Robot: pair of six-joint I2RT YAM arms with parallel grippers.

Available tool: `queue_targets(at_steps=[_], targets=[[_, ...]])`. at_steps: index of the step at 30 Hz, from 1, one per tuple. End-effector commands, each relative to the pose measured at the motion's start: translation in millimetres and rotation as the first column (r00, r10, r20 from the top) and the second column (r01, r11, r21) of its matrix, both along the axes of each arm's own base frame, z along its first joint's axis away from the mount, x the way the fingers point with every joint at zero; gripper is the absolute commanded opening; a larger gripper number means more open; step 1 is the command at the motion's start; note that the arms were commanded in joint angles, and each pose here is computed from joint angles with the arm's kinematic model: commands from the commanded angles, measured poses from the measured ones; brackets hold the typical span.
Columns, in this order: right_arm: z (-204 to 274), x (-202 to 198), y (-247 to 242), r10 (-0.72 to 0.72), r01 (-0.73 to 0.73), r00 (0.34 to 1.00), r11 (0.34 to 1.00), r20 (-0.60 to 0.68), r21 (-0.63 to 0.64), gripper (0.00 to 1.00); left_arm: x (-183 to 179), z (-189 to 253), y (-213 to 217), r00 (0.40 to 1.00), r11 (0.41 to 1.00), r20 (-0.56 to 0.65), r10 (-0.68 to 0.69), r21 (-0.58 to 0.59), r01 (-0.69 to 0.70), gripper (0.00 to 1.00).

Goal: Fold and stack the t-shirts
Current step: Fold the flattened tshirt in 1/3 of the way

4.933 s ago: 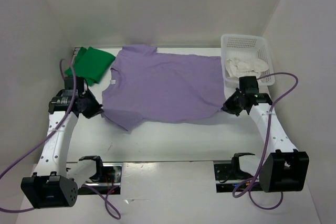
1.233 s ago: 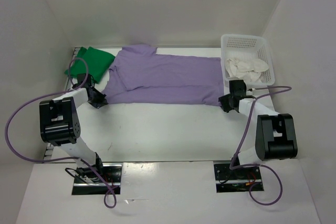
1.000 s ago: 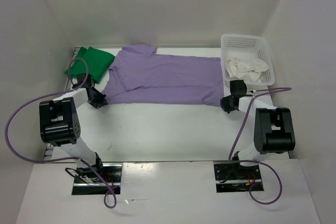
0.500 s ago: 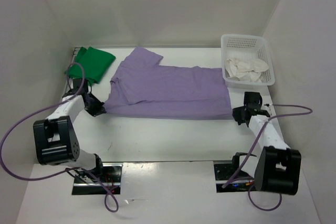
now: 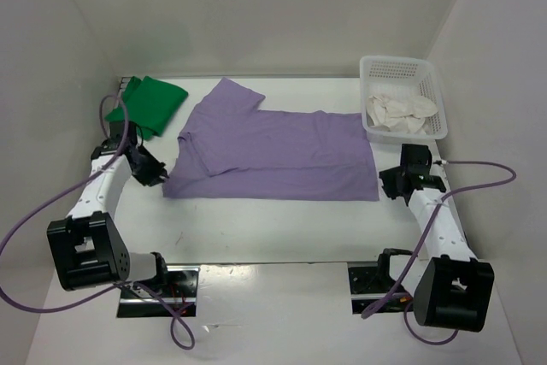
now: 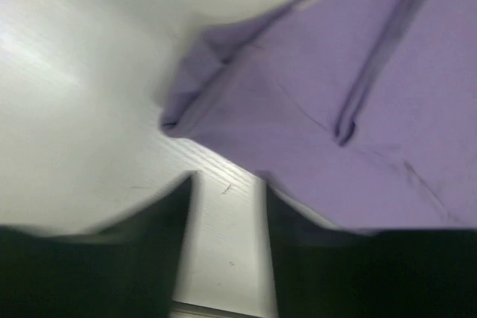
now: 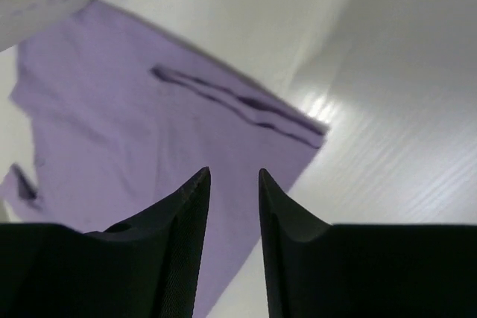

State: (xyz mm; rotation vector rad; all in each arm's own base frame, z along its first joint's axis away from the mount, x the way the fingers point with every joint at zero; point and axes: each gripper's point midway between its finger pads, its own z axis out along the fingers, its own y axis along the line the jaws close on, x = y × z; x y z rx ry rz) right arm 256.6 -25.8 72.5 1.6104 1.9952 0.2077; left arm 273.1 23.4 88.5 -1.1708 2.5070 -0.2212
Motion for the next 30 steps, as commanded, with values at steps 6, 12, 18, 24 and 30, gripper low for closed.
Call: queue_targets(at_steps=[6,12,18,24,30], targets=[[67.2,50.1,53.3,0.229,-0.232,0.951,0.973,0.209,-0.009,0.0,55.0,44.0,-97.7,0.935,0.963,0.268,-0.233,-0.071,0.26,0.0],[67.9,66.5,84.2,0.389,-0.388,0.897,0.92,0.21,-0.044,0.0,68.4,17.0,-150.8,0.932,0.94,0.256,-0.257,-0.16,0.302,0.38],[63.5,58.5,115.8,0.508,-0.507,0.842,0.86,0.183,-0.056,0.06,81.0,2.5,-139.3,0.952,0.971,0.258,-0.164,-0.128,0.202,0.48],[62.8,50.5,124.3,0.56,-0.559,0.811,0.827,0.17,-0.06,0.13,75.1,-30.0,-128.5,0.98,0.986,0.181,-0.077,-0.129,0.101,0.42],[67.0,46.4,127.9,0.577,-0.576,0.797,0.815,0.178,-0.063,0.15,65.9,-46.1,-113.0,0.991,0.994,0.137,-0.001,-0.111,0.017,0.39]])
